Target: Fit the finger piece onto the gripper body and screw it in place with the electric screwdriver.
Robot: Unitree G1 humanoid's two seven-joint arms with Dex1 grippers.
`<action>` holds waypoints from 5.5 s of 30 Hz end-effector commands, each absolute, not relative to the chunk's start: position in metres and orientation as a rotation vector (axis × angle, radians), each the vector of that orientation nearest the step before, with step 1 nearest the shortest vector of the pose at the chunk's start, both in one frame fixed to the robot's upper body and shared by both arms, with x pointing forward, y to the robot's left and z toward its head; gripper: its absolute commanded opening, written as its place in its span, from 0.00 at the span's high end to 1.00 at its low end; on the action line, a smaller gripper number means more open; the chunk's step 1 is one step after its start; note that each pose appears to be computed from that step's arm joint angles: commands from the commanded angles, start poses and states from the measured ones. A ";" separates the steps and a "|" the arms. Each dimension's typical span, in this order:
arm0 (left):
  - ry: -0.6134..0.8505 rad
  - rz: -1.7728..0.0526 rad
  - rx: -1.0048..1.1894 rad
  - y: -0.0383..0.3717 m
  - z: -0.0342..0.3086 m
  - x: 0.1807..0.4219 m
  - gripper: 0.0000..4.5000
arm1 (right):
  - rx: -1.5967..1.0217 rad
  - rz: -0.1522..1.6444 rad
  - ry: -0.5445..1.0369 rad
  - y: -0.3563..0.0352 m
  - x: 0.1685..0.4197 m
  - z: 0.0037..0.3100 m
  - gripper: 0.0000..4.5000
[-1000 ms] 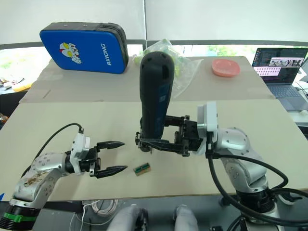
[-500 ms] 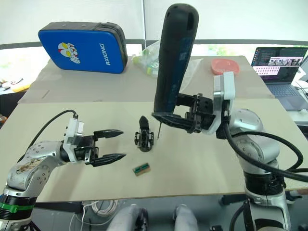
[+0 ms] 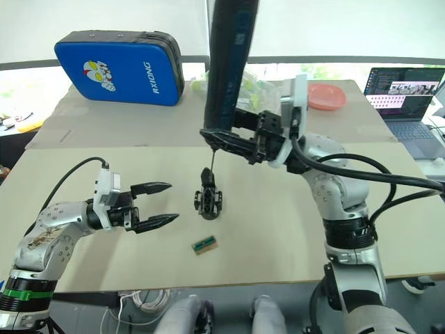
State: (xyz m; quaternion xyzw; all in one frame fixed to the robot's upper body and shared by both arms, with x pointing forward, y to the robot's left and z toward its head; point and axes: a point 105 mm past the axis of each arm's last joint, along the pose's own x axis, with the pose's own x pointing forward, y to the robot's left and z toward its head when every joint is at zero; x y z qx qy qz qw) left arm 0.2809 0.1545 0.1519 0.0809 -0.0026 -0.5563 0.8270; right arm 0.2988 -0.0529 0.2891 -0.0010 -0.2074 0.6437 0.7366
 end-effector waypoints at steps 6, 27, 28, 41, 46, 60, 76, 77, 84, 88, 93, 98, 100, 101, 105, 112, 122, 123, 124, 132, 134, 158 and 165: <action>-0.032 -1.184 0.199 0.148 0.148 0.284 0.00 | -0.037 1.481 -0.502 -0.034 0.290 0.295 0.56; -0.012 -1.214 0.207 0.136 0.132 0.290 0.00 | -0.095 1.557 -0.482 -0.028 0.290 0.276 0.56; -0.012 -1.214 0.206 0.135 0.132 0.290 0.00 | -0.096 1.557 -0.481 -0.028 0.290 0.275 0.56; -0.014 -1.221 0.191 0.132 0.131 0.287 0.00 | -0.125 1.564 -0.472 -0.028 0.290 0.269 0.56; -0.015 -1.223 0.191 0.131 0.131 0.287 0.00 | -0.122 1.562 -0.469 -0.028 0.290 0.267 0.56; 0.000 -1.225 0.200 0.133 0.129 0.284 0.00 | -0.117 1.558 -0.453 -0.027 0.290 0.262 0.56; 0.004 -1.226 0.203 0.133 0.127 0.283 0.00 | -0.105 1.551 -0.446 -0.027 0.291 0.261 0.56; 0.004 -1.226 0.203 0.133 0.127 0.283 0.00 | -0.103 1.553 -0.446 -0.026 0.291 0.261 0.56; 0.005 -1.222 0.204 0.133 0.127 0.283 0.00 | -0.089 1.563 -0.441 -0.026 0.291 0.262 0.56; 0.007 -1.217 0.201 0.133 0.126 0.283 0.00 | -0.085 1.566 -0.437 -0.025 0.291 0.261 0.56; 0.010 -1.213 0.196 0.133 0.124 0.282 0.00 | -0.091 1.565 -0.428 -0.025 0.294 0.260 0.56; 0.009 -1.208 0.196 0.134 0.125 0.282 0.00 | -0.102 1.562 -0.420 -0.028 0.295 0.258 0.56; 0.010 -1.208 0.196 0.134 0.125 0.282 0.00 | -0.102 1.561 -0.422 -0.028 0.295 0.259 0.56; 0.010 -1.208 0.196 0.134 0.124 0.282 0.00 | -0.103 1.561 -0.422 -0.029 0.295 0.259 0.56; 0.009 -1.210 0.195 0.133 0.124 0.281 0.00 | -0.105 1.560 -0.422 -0.029 0.295 0.260 0.56; 0.010 -1.212 0.196 0.133 0.124 0.282 0.00 | -0.106 1.561 -0.423 -0.030 0.294 0.261 0.56; 0.011 -1.211 0.194 0.133 0.124 0.282 0.00 | -0.109 1.571 -0.426 -0.032 0.293 0.263 0.56; 0.011 -1.210 0.194 0.133 0.124 0.282 0.00 | -0.109 1.572 -0.426 -0.032 0.293 0.263 0.56; 0.011 -1.210 0.194 0.133 0.124 0.282 0.00 | -0.108 1.573 -0.426 -0.032 0.293 0.264 0.56; 0.011 -1.211 0.192 0.133 0.124 0.281 0.00 | -0.107 1.575 -0.420 -0.033 0.292 0.263 0.56; 0.010 -1.212 0.192 0.132 0.123 0.281 0.00 | -0.107 1.574 -0.418 -0.031 0.293 0.262 0.56; 0.024 -1.204 0.209 0.128 0.118 0.286 0.00 | -0.106 1.560 -0.413 -0.021 0.294 0.257 0.56; 0.053 -1.183 0.242 0.125 0.114 0.293 0.00 | -0.110 1.560 -0.398 -0.022 0.294 0.254 0.56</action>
